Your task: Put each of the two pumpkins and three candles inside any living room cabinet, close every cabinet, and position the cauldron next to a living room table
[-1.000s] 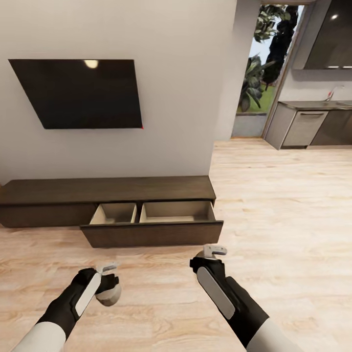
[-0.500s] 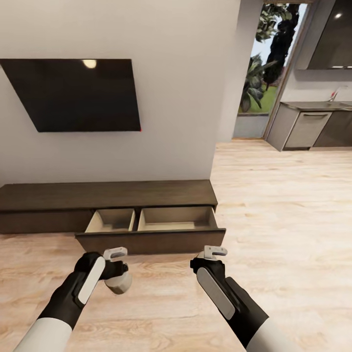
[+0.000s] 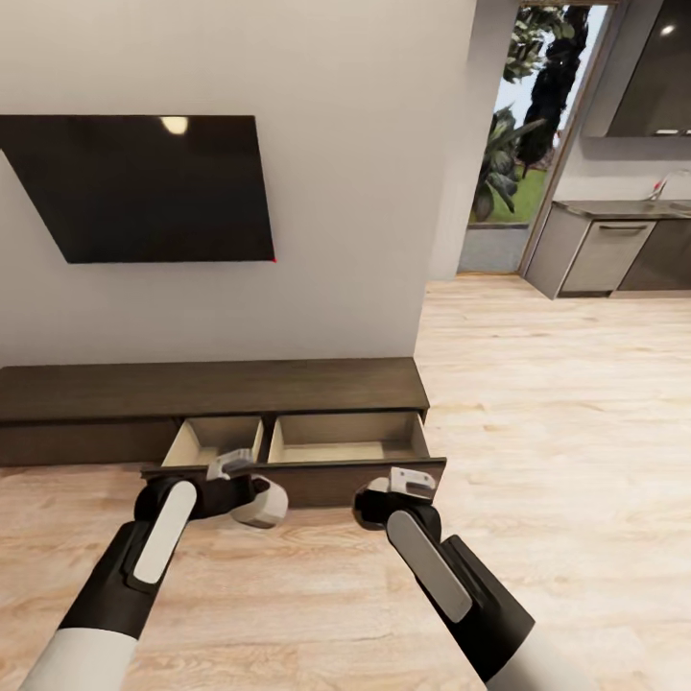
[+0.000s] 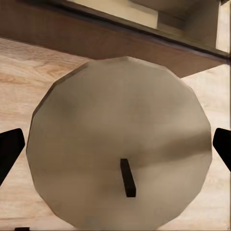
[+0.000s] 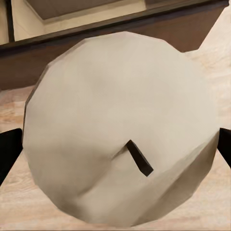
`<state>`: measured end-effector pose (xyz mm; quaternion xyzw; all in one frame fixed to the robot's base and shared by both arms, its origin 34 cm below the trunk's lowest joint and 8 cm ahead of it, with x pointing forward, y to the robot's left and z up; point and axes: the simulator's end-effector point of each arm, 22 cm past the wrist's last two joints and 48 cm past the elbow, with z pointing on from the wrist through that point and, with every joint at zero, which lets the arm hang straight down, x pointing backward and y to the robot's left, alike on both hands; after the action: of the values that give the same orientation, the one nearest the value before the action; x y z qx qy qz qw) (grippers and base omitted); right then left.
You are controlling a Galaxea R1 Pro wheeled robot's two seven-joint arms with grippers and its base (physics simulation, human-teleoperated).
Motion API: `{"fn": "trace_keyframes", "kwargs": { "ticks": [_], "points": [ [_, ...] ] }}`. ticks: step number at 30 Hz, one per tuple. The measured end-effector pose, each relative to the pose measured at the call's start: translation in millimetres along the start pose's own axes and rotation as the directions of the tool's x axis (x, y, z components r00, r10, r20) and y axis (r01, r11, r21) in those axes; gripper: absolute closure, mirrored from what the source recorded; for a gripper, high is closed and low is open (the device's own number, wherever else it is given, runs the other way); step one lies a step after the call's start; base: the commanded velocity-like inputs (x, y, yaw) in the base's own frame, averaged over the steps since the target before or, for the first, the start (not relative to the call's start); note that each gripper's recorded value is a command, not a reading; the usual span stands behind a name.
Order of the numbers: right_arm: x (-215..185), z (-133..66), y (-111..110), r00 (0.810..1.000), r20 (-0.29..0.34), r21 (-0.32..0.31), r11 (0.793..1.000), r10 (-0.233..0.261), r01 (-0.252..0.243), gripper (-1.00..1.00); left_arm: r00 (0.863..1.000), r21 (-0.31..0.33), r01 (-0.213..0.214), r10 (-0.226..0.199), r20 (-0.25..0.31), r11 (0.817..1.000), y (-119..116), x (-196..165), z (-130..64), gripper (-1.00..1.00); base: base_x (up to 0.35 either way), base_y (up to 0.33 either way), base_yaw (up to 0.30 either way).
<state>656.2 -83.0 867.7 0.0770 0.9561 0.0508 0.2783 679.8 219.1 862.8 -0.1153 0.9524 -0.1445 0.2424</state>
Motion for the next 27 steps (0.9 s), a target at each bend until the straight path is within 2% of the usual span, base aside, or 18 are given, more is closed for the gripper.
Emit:
{"fn": "trace_keyframes", "kwargs": {
  "ticks": [5, 27],
  "points": [
    [0.7, -1.1, 2.6, 1.000, -0.005, -0.010, 1.000, 0.007, -0.007, 1.00, 1.000, 0.027, 0.014, -0.014, -0.001, 1.000, -7.0, 0.3, -1.0, 1.00, 0.077, 0.000, 0.000],
    [5.1, 2.5, 1.0, 1.000, -0.015, -0.008, 1.000, 0.007, -0.008, 1.00, 1.000, 0.031, 0.020, -0.020, -0.009, 0.999, -7.8, 3.1, 0.6, 1.00, 0.259, 0.000, 0.000]
  ]
}}
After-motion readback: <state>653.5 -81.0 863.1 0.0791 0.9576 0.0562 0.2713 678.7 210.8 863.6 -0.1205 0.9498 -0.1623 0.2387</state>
